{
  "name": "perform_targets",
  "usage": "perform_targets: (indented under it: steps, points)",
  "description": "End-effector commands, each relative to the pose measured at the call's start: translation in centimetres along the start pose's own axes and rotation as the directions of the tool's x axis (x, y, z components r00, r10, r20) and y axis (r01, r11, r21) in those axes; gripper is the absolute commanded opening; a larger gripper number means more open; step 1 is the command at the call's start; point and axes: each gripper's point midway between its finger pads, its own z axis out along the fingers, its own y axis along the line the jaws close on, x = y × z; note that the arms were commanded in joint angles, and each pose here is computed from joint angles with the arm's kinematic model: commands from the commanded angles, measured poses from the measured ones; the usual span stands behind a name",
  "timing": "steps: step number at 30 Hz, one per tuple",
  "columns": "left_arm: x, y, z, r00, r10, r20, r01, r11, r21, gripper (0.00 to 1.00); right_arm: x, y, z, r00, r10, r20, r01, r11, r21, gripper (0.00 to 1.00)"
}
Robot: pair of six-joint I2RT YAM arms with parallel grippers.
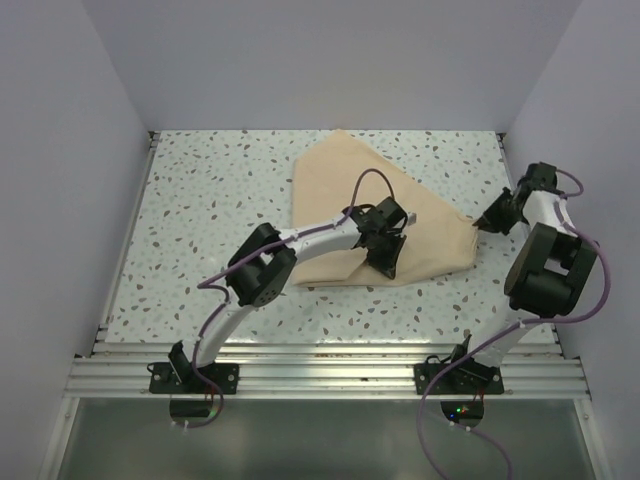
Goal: Prepare the surgical pack
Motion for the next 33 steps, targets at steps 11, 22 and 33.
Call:
perform_targets:
  steps: [11, 22, 33]
  points:
    - [-5.1, 3.1, -13.2, 0.979, 0.039, 0.198, -0.050, 0.998, 0.049, 0.20, 2.5, 18.3, -11.9, 0.955, -0.257, 0.148, 0.286, 0.930, -0.232, 0.00]
    - [2.3, 19.1, -19.7, 0.945, -0.240, 0.223, 0.280, 0.945, -0.168, 0.12, 12.6, 27.4, -12.6, 0.848, -0.525, 0.071, 0.511, 0.776, -0.370, 0.00]
    - [6.6, 26.7, -21.5, 0.878, -0.364, 0.310, 0.466, 0.797, -0.384, 0.13, 21.8, 35.6, -12.3, 0.762, -0.644, 0.066, 0.589, 0.647, -0.484, 0.00]
